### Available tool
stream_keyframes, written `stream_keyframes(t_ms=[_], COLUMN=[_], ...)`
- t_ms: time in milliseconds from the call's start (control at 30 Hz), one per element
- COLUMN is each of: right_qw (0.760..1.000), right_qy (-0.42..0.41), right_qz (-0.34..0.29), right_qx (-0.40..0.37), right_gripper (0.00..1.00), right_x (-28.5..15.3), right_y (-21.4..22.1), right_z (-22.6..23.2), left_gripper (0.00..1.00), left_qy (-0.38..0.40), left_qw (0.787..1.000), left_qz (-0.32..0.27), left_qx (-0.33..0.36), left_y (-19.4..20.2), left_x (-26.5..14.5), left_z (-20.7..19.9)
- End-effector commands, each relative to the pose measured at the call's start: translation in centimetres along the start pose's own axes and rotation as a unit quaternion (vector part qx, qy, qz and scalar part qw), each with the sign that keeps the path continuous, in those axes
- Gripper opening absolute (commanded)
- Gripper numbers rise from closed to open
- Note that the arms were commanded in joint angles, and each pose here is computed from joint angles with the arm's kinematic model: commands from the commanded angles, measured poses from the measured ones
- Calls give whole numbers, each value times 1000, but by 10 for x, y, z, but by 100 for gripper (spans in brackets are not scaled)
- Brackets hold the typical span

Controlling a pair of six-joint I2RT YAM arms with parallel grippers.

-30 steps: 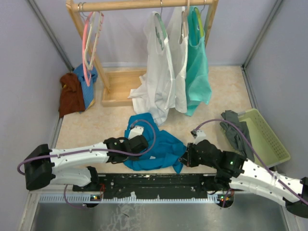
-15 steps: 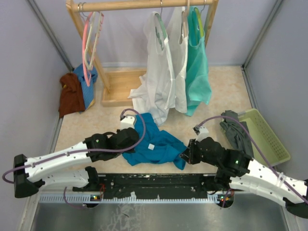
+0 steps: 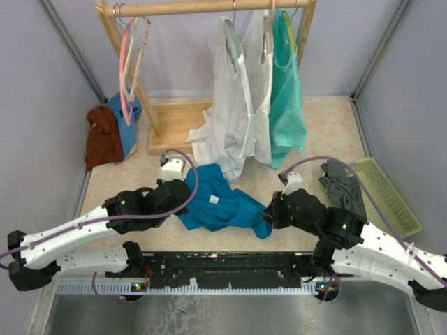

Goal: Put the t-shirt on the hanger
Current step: Pick up the T-shirt from the center of the board.

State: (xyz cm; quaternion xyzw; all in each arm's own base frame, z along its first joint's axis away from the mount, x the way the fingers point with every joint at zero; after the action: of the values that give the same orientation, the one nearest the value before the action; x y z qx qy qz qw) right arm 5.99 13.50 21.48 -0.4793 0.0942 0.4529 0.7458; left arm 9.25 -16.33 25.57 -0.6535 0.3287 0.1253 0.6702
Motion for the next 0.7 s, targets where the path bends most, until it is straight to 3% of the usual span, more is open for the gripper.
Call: stream_keyframes(t_ms=[0,100,233,333,433,667], right_qw=[997,997,998,999,1000,1000], right_qy=[-9,-7,-5,-3,3,12], right_qz=[-63,-60,-36,-20,-8,16], right_qx=[-39,-51,-45,-32,-19,13], right_gripper=[0,0,0,0,0,0], right_x=[-7,6,22,29,30,32], right_y=[-41,-44,-31,-14,0,30], right_z=[31,39,34,21,8,-19], left_gripper=[5,25,43,44,36,44], left_qy=[-16,-11,-11,-6,-3,5], left_qw=[999,999,1000,1000,999,996], left_qz=[-47,-50,-15,13,41,91], left_qx=[2,3,7,8,10,14], left_y=[-26,-24,-1,25,47,63], left_x=[-12,-6,12,29,44,63], left_z=[2,-1,-3,-3,-2,-16])
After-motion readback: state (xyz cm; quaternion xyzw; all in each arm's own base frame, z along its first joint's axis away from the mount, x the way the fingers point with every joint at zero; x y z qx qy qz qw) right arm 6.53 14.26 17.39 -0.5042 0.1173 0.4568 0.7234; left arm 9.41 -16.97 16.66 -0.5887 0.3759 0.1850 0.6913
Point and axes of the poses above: each gripper's point midway between its finger pads, its own x axis out along the fingers, its own z axis along the line the jaws close on, y = z × x, the point moved 10 cm from there along -x, back along the fingers, and after that the axes turned 4 degrees about x, right-handed, at the moved point
